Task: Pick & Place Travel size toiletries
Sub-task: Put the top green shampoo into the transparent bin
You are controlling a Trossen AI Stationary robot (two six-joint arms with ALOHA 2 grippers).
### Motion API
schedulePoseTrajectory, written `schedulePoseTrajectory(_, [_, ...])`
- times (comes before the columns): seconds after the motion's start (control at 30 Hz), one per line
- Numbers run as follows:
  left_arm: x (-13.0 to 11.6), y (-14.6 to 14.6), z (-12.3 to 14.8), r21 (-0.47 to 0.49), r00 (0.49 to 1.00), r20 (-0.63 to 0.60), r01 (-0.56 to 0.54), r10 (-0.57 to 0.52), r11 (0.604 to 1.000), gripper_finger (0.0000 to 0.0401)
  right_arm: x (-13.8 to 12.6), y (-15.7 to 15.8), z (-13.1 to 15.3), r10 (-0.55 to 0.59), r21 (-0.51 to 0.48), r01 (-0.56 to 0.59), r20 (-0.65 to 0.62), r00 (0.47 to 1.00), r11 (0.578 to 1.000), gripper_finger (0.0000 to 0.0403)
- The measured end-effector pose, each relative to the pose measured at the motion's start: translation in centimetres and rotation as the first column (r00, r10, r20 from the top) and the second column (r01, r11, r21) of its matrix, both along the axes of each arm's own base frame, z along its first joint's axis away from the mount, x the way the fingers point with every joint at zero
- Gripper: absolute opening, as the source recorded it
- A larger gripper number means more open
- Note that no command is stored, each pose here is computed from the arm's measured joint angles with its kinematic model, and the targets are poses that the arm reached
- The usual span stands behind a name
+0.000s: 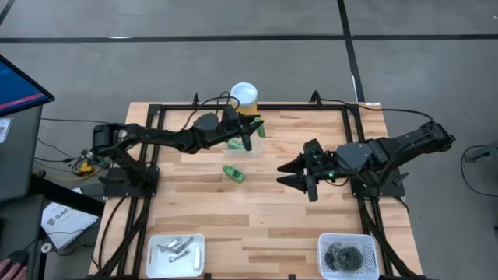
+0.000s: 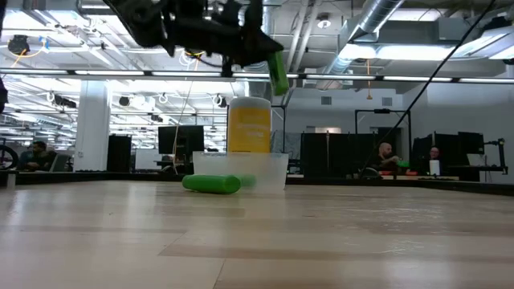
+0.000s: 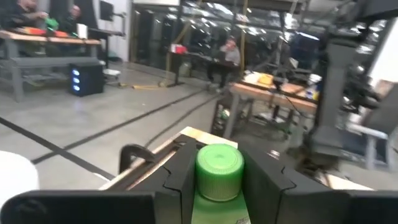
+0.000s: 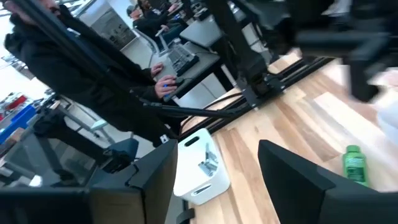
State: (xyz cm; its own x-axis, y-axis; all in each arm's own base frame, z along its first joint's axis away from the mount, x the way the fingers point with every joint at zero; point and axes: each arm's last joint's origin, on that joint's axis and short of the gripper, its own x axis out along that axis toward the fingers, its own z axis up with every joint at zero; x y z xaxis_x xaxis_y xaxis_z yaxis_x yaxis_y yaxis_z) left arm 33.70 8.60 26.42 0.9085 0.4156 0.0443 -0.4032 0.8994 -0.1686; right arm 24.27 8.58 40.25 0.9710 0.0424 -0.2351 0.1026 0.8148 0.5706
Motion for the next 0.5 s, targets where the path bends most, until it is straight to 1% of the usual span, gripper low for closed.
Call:
schedulePoseTrajectory(0.1, [0.7, 1.2, -1.4, 0.005, 0.999, 0.022, -0.032, 0.032, 0.999, 0.0092, -0.2, 0.6, 0.0, 0.020, 0.018, -0.020, -0.001, 1.000, 1.000, 0.0213])
schedulePoseTrajectory(0.27, [1.1, 2.1, -3.4, 0.041, 0.996, -0.033, -0.079, 0.080, 0.996, 0.0092, -0.4, 0.9, 0.0, 0.028, 0.040, -0.028, -0.005, 1.000, 0.999, 0.0205])
schedulePoseTrajectory(0.37, [0.2, 2.0, -4.5, 0.059, 0.991, -0.014, -0.130, 0.131, 0.990, 0.0092, -0.4, 0.9, -0.1, 0.028, 0.039, -0.027, -0.010, 1.000, 0.999, 0.0201])
schedulePoseTrajectory(0.5, [-1.7, 1.7, -6.0, 0.069, 0.977, 0.049, -0.210, 0.206, 0.975, 0.0092, -0.4, 0.8, -0.4, 0.025, 0.027, -0.024, -0.042, 0.999, 0.999, 0.0194])
